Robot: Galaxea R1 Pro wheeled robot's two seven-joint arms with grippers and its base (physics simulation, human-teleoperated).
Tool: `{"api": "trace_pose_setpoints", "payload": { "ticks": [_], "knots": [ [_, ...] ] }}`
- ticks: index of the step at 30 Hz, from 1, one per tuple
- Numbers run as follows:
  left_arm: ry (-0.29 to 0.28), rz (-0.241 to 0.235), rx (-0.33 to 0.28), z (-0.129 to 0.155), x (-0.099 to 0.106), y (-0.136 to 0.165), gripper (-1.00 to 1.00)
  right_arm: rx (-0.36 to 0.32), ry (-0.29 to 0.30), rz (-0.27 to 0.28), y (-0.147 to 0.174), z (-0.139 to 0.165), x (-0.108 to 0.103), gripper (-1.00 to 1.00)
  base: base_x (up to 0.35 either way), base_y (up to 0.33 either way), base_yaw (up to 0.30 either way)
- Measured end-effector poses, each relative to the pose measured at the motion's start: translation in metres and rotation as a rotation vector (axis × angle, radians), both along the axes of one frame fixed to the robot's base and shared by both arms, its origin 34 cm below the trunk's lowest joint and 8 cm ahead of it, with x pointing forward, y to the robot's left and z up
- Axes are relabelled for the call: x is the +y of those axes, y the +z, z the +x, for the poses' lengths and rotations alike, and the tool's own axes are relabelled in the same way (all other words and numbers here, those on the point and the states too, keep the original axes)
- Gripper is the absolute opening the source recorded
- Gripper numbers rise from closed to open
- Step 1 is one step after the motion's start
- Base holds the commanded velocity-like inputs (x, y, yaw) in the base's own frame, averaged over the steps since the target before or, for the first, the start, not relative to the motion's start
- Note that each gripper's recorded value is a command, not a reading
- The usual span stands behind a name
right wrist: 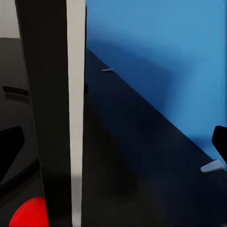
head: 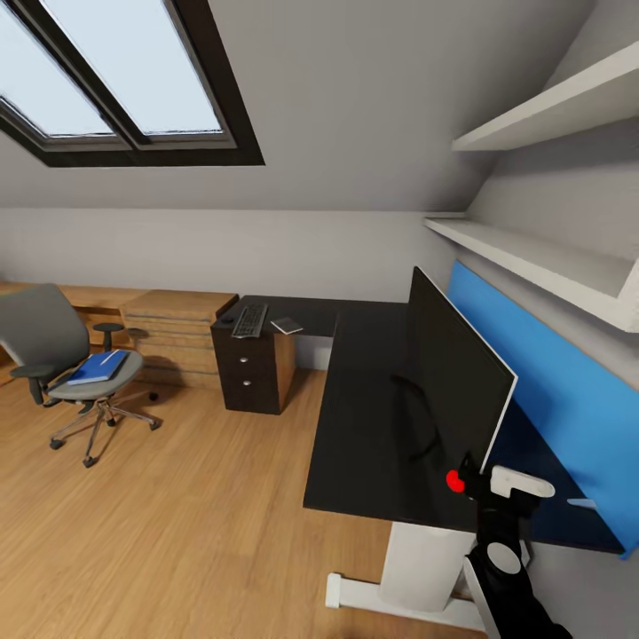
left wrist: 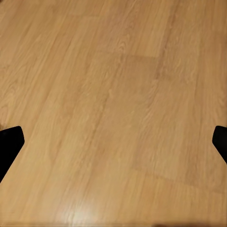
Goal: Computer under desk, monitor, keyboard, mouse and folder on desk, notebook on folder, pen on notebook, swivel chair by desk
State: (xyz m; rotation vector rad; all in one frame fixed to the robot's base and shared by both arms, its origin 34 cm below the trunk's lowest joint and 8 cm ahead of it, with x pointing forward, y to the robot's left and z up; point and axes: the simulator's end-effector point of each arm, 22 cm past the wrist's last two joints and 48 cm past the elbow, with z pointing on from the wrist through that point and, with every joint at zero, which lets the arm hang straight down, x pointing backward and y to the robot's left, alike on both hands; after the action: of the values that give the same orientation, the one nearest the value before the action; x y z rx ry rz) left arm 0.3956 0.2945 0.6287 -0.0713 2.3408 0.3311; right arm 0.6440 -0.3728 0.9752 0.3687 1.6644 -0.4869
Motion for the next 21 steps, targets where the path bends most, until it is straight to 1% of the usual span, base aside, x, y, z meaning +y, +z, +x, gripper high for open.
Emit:
{"api": "trace_pose_setpoints", "payload": {
  "ticks": [9,11,14,19,21],
  "knots": [
    [0.000,0.000,0.000,0.0000,0.0000,0.0000,1.00,-0.007,0.005,-0.001,0.0017,0.0008,0.0005,1.00,-0.004,0.001,0.000],
    [0.000,0.000,0.000,0.0000,0.0000,0.0000,1.00,-0.026,0.009,-0.002,0.0045,0.0015,0.0010,1.00,0.045,0.000,0.000],
    [-0.001,0.000,0.000,-0.0001,-0.0001,0.0002,1.00,-0.042,0.012,-0.005,0.0041,0.0013,0.0009,1.00,0.166,0.000,0.000],
    [-0.001,0.000,-0.001,-0.0001,-0.0001,0.0003,1.00,-0.056,0.015,-0.014,0.0043,0.0012,-0.0019,1.00,0.251,0.000,0.000],
    [-0.001,0.000,0.000,0.0000,-0.0001,0.0001,1.00,-0.056,0.017,-0.020,0.0030,0.0011,-0.0043,1.00,0.094,0.000,0.000]
  ]
}}
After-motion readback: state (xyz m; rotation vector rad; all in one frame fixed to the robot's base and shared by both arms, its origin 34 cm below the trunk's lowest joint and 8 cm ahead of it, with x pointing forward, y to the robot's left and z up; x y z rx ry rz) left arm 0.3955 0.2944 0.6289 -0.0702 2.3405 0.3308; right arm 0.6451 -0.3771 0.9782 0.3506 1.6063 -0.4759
